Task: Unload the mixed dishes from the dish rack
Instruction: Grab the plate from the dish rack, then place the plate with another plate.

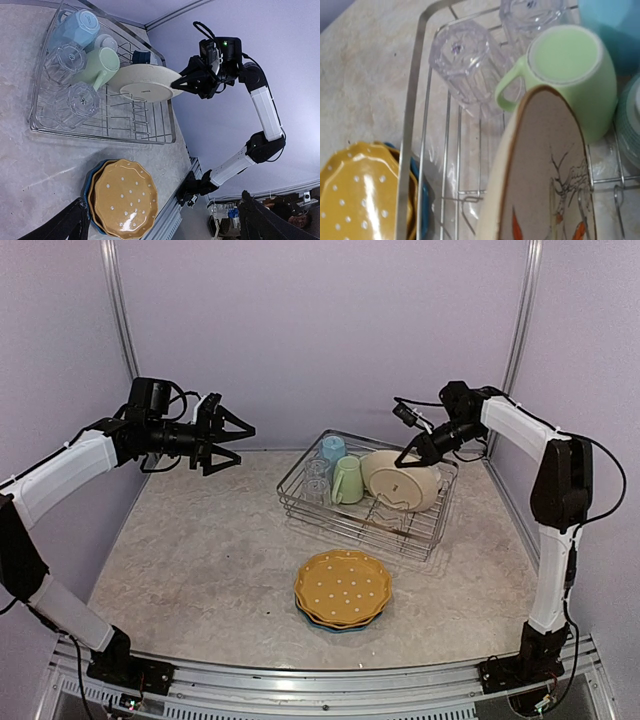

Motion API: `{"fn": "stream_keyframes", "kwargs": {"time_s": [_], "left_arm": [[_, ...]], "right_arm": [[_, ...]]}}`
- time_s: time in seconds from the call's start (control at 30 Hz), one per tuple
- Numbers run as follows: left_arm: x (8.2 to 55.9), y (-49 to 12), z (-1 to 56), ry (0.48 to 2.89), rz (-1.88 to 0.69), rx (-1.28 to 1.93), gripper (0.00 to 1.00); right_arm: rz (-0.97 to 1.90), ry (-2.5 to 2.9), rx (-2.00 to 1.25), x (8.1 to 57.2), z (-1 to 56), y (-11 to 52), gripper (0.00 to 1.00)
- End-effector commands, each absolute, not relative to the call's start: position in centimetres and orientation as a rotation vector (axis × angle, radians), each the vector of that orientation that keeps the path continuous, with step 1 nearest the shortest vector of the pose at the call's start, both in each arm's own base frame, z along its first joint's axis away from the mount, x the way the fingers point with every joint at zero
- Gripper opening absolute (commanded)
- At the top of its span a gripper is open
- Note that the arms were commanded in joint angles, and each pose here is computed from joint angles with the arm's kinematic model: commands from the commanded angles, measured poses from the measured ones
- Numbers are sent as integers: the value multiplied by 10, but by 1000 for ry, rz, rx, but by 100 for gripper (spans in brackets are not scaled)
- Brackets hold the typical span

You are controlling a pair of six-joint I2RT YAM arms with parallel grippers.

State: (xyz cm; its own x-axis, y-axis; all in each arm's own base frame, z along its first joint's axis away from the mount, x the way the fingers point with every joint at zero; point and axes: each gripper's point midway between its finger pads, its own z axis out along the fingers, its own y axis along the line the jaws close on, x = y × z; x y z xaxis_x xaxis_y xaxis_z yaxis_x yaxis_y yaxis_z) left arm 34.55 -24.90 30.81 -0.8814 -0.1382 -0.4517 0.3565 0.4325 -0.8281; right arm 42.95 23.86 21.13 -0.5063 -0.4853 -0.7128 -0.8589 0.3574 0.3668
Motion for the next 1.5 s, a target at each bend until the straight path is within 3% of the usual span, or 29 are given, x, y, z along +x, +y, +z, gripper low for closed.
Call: {"fn": "stream_keyframes", "kwargs": {"time_s": [0.0, 0.4, 0.83, 1.23, 1.47], "left_arm": [[341, -251, 324, 2185, -1439, 230, 99], [340, -251, 325, 2181, -1442, 233, 99], [341, -249, 326, 2178, -1428, 228, 99], [344, -243, 326, 2169, -1358, 217, 99], [345, -239, 330, 2155, -1319, 213, 99]], "right_arm": [[985, 1955, -1079, 429, 296, 243, 0], [903, 1957, -969, 428, 328, 249, 0], [786, 1908, -961, 393, 350, 277, 0], [775, 1869, -1067, 304, 339, 351, 0], [694, 1942, -1107, 259, 290, 383, 0]]}}
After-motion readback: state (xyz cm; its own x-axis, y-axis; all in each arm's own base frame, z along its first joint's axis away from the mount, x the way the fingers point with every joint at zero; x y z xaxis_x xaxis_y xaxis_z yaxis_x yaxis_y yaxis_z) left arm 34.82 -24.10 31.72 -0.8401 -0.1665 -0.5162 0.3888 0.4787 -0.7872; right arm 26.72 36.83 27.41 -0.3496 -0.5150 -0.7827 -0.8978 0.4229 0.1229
